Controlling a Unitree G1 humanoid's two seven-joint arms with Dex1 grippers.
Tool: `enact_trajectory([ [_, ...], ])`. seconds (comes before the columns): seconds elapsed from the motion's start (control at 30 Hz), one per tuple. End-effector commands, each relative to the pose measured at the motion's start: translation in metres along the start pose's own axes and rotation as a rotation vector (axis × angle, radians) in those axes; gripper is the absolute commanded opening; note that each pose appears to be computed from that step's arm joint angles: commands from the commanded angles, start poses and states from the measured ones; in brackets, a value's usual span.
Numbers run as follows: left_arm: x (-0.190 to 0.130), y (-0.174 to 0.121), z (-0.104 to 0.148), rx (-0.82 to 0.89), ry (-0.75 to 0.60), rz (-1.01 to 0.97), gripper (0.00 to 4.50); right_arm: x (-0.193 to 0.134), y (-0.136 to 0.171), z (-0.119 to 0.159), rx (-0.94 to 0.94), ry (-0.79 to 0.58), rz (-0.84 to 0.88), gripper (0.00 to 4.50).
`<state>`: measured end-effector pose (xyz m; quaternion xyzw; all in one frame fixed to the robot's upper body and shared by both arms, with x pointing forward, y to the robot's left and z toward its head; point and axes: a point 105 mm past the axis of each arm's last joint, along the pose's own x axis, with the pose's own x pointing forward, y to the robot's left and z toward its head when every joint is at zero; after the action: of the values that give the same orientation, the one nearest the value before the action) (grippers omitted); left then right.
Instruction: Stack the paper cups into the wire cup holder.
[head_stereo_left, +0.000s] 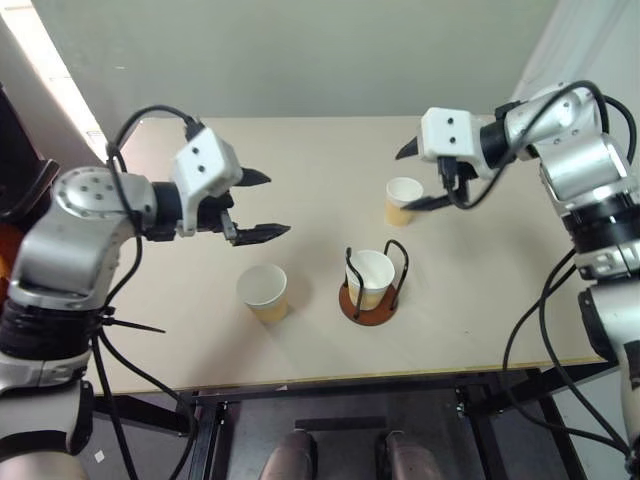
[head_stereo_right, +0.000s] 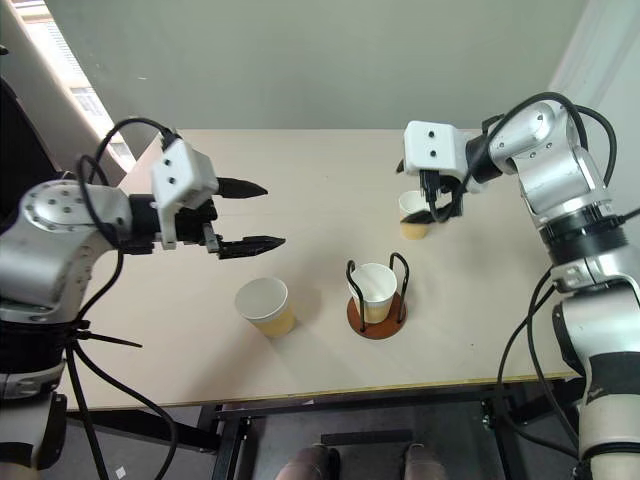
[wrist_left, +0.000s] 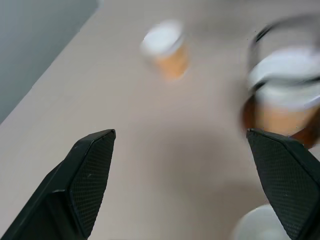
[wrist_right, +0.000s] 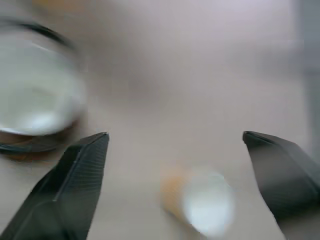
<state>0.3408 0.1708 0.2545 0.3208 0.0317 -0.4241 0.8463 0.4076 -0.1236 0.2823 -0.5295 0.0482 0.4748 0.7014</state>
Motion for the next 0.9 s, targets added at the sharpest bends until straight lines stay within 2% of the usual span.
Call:
enact_trajectory([
  [0.03,-0.003,0.002,0.014,0.062,-0.031,0.030,4.50,0.012,-0.010,-0.015,-0.052,0.089,-0.047,4.48],
  [0.2,-0.001,0.000,0.018,0.052,-0.058,0.066,4.50,0.033,-0.006,-0.032,-0.037,0.166,-0.052,4.48],
  [0.37,0.002,-0.007,0.022,0.037,-0.073,0.087,4.50,0.047,-0.002,-0.038,0.096,0.140,-0.078,4.48],
  [0.53,-0.005,-0.016,0.024,0.015,-0.076,0.099,4.50,0.057,0.011,-0.054,0.083,0.208,-0.064,4.48],
  [0.63,-0.010,-0.016,0.023,0.010,-0.062,0.112,4.50,0.060,0.013,-0.058,0.087,0.224,-0.076,3.88],
  [0.9,-0.018,-0.015,0.022,0.007,-0.040,0.119,4.50,0.064,0.011,-0.049,0.077,0.188,-0.075,0.96],
])
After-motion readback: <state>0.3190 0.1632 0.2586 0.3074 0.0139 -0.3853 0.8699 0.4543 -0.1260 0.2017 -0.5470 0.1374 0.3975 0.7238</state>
